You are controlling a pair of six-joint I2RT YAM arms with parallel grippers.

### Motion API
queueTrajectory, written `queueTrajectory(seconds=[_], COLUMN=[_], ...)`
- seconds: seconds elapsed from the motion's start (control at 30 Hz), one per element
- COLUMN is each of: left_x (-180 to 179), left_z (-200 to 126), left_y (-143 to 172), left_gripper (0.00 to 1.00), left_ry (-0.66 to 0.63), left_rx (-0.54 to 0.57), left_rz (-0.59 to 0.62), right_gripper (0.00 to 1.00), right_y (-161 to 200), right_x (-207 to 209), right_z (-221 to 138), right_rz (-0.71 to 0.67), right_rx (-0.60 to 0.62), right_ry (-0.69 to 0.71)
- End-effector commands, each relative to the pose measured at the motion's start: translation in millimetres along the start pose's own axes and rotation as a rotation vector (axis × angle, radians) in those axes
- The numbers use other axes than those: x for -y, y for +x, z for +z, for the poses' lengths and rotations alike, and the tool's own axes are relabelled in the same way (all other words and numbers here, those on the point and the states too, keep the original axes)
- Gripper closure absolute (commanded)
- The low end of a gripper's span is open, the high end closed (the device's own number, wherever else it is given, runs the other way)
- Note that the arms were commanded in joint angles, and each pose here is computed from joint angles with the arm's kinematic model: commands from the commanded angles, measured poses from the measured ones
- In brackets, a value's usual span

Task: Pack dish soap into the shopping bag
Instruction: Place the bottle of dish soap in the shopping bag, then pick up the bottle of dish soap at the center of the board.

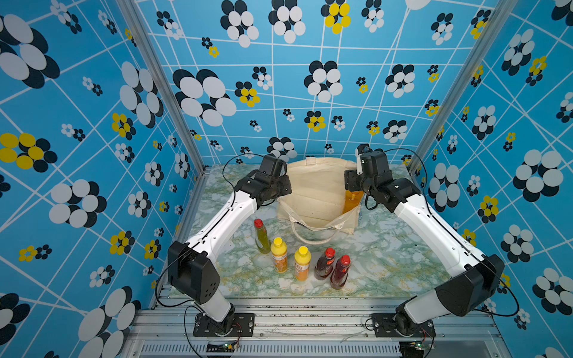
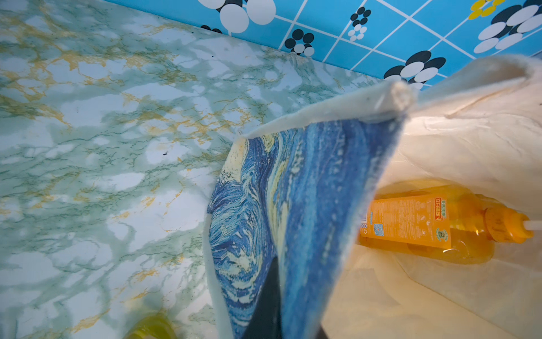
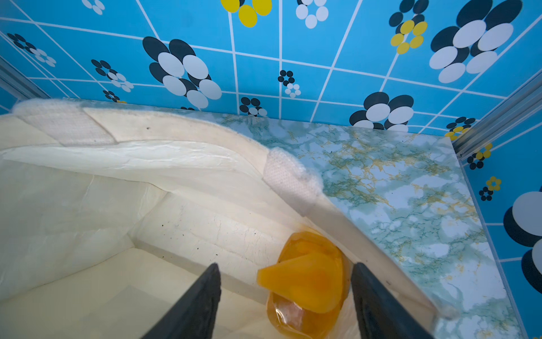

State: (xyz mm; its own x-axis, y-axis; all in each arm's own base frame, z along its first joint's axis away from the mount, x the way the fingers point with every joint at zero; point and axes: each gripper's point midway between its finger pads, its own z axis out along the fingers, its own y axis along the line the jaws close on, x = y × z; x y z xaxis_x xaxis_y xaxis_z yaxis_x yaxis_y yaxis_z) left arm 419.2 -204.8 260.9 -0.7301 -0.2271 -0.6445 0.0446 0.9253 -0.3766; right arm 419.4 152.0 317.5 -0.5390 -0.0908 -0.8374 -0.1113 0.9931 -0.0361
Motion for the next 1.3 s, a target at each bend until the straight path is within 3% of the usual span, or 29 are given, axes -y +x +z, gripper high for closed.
queueTrajectory(seconds=[0.0,0.47,0.6,1.03,1.27], left_x=[7,8,6,5,3], left_z=[2,3,5,7,8], left_y=[1,2,3,0,0], left_gripper=[0.96,0.97,0.97,0.97,0.97], left_ry=[0.027,0.054,0.050,0.031,0.021], left_rx=[0.012,0.035,0.039,0.041,0.037], left_rz=[-0.010,-0.040,-0.047,-0.038,-0.039], right_gripper=[0.28,0.21,0.17,0.18,0.21], right_y=[-8,100,131,219,238], right_x=[-5,-34,-49,-75,-79], right_z=[-36,-131,-148,-158,-152], right_rz=[0.014,0.010,-0.052,-0.043,-0.003], right_rx=[0.005,-0.239,-0.331,-0.535,-0.562], right_ry=[-0.027,-0.129,-0.145,-0.192,-0.209])
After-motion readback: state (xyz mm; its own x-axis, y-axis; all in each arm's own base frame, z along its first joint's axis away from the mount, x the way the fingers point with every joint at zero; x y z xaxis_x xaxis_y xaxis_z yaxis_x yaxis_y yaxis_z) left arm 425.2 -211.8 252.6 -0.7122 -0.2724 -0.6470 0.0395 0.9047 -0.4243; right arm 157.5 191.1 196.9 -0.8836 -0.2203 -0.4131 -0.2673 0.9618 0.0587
